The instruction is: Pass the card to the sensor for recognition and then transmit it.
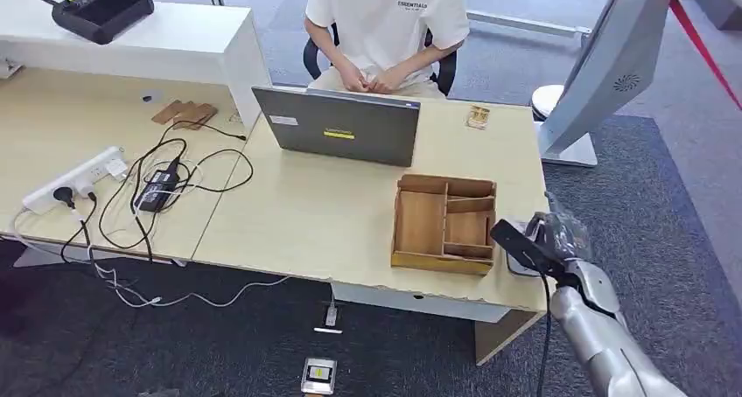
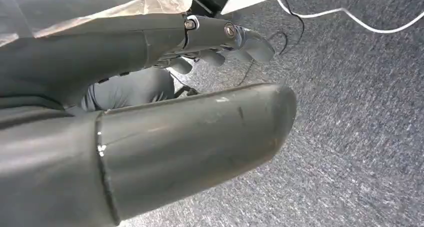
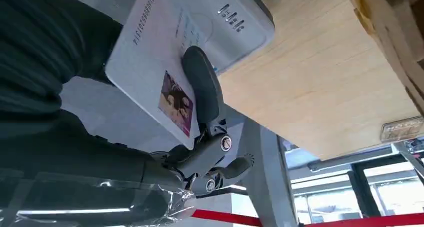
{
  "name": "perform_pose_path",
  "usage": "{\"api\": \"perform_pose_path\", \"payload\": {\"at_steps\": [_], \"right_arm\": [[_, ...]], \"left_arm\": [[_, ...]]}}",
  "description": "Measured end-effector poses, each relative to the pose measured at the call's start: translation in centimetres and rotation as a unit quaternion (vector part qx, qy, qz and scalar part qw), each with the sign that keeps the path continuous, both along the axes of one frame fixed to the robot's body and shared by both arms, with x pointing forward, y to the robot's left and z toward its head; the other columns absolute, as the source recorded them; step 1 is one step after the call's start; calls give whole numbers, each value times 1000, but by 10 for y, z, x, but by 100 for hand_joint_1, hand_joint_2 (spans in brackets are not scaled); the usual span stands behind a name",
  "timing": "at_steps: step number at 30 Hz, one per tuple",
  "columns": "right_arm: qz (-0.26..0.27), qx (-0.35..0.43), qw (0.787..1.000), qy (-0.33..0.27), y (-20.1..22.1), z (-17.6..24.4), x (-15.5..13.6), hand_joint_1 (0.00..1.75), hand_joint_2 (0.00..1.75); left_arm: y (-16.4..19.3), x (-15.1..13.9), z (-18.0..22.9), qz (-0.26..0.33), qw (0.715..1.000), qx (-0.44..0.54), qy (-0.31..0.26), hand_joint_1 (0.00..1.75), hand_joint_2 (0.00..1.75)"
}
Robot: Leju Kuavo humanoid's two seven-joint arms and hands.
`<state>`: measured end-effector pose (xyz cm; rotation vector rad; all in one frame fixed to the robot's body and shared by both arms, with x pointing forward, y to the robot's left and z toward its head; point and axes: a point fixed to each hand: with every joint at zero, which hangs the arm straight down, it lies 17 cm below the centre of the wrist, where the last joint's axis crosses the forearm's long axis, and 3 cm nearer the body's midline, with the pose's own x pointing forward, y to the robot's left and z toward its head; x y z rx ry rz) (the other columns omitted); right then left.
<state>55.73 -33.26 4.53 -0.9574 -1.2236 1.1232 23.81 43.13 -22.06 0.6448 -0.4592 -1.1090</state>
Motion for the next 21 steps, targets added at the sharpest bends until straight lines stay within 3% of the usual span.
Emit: {"api": "perform_pose_path", "payload": {"at_steps": [12, 14, 15, 21], "right_arm": [[-13, 1, 1000, -16, -2, 9, 3, 175, 175], [-40, 13, 996, -85, -12, 54, 20, 175, 175], [-56, 20, 986, -154, -22, 108, 36, 175, 175], [-65, 34, 972, -225, -33, 177, 49, 175, 175]], "left_arm": [[0, 0, 0, -1, 1000, 1, -2, 0, 0], [0, -1, 0, -2, 1000, 1, -4, 0, 0], [0, -3, 0, -1, 1000, 1, -6, 0, 0], [1, -8, -2, 4, 1000, -1, -5, 0, 0]]}}
